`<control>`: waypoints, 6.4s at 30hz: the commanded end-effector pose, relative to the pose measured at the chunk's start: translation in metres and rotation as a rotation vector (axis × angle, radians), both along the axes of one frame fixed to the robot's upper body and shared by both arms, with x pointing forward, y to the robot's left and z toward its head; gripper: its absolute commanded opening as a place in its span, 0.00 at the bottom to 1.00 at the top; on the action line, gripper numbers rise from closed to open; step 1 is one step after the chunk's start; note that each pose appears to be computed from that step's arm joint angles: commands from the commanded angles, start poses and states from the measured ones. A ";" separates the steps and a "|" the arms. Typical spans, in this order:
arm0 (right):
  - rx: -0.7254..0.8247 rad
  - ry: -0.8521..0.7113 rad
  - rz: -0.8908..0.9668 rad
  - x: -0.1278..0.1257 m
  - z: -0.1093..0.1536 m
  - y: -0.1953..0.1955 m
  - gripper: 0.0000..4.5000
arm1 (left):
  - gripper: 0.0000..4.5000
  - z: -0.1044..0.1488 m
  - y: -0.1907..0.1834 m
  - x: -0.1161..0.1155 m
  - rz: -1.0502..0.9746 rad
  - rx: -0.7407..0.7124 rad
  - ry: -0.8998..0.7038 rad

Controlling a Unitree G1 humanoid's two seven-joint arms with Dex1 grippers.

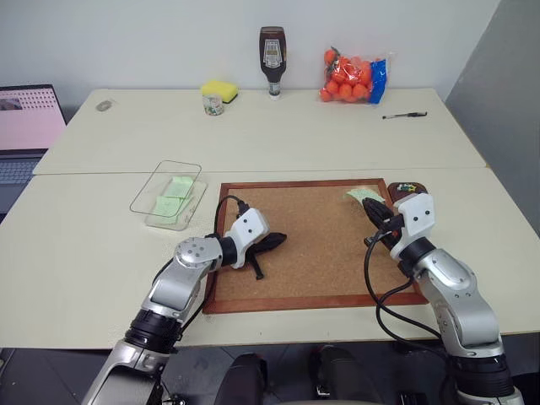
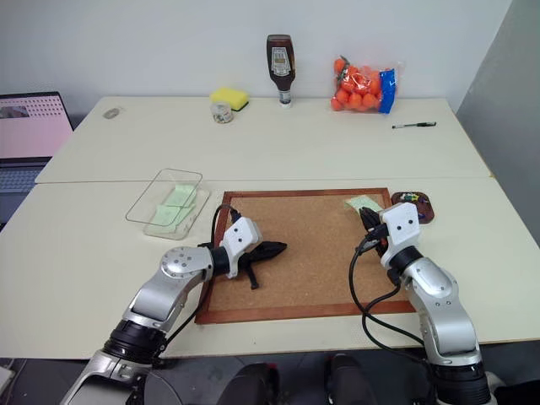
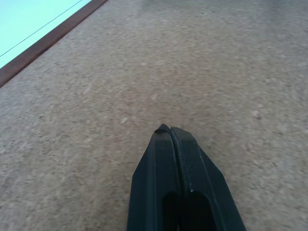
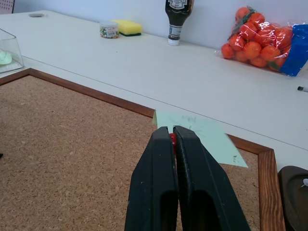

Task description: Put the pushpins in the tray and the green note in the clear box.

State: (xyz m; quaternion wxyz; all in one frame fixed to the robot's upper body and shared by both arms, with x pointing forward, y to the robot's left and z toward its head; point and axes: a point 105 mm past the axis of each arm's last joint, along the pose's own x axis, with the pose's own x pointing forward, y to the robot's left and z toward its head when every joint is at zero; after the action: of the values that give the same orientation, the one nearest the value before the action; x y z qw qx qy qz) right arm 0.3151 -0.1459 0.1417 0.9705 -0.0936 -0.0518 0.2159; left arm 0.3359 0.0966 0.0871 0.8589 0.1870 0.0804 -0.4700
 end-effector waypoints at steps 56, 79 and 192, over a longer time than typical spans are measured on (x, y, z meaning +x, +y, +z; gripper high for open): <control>0.155 0.099 0.326 -0.018 0.055 0.061 0.00 | 0.07 0.082 -0.089 0.037 -0.466 0.057 -0.563; 0.229 0.036 0.253 -0.012 0.073 0.050 0.00 | 0.00 0.067 -0.085 0.033 -0.492 0.111 -0.562; -0.166 0.012 0.655 0.006 0.067 0.101 0.55 | 0.80 0.138 0.124 0.047 0.778 -0.211 -0.290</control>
State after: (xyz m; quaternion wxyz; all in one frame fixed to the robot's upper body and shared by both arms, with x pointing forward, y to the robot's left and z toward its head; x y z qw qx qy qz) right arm 0.3284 -0.0403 0.1915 0.8353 -0.1554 -0.0195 0.5270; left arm 0.3841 0.2432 0.1975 0.9958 0.0805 0.0329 -0.0285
